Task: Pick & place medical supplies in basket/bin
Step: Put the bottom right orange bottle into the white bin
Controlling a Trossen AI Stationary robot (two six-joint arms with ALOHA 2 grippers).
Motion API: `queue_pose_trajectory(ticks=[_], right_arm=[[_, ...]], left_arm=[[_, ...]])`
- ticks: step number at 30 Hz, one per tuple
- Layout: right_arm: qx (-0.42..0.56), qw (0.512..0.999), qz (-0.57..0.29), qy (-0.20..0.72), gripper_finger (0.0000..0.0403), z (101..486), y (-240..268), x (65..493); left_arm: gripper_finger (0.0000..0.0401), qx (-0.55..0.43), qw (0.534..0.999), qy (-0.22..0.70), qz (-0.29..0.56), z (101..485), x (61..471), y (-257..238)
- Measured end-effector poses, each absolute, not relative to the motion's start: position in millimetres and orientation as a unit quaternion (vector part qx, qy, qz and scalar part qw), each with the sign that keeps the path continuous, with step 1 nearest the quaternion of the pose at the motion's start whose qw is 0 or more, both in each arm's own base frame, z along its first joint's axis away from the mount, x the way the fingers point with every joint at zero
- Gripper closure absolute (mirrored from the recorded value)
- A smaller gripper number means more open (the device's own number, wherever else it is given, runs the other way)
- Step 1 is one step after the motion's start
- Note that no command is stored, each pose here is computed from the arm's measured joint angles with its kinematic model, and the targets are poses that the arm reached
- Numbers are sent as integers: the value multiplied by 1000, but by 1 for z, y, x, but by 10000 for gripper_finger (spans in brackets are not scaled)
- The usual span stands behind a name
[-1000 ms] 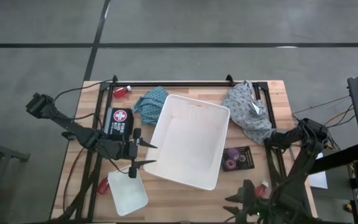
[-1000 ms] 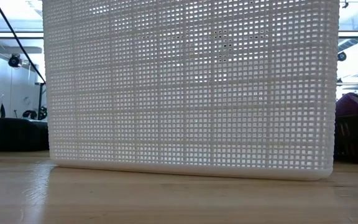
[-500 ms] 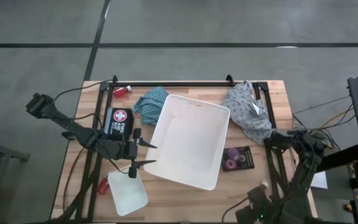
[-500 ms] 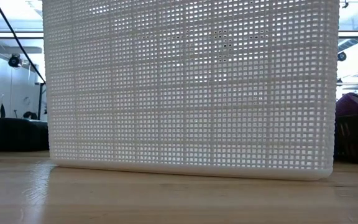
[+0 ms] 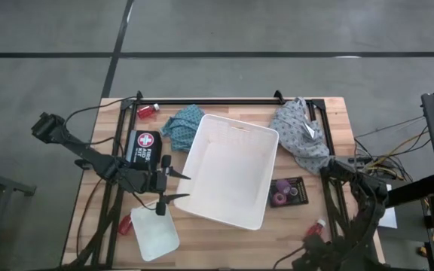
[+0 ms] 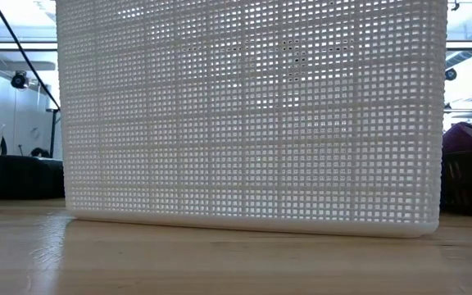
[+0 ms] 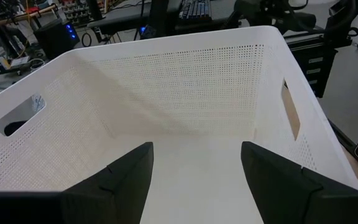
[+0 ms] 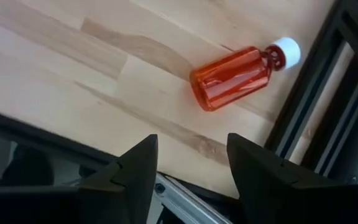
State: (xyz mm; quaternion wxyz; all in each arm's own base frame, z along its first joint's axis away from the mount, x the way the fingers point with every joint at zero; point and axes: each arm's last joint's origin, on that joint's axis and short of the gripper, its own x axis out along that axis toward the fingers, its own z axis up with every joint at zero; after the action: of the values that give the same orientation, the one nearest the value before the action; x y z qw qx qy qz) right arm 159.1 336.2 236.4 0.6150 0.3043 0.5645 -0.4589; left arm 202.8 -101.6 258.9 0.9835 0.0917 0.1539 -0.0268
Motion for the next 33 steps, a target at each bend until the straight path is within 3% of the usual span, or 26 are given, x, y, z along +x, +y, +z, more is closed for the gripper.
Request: queue_pose_trajectory(ticks=[15,27,33], right_arm=[[302,602,-519,526,130,225,329,153],[241,607,-565,505,149,187,309,144],[228,586,-583,514,147,180,304,141]], left_arm=[[152,92,983,154,-27,259,203,-102],[152,92,983,154,-27,259,203,-102],[152,92,983,154,-27,259,203,-102]])
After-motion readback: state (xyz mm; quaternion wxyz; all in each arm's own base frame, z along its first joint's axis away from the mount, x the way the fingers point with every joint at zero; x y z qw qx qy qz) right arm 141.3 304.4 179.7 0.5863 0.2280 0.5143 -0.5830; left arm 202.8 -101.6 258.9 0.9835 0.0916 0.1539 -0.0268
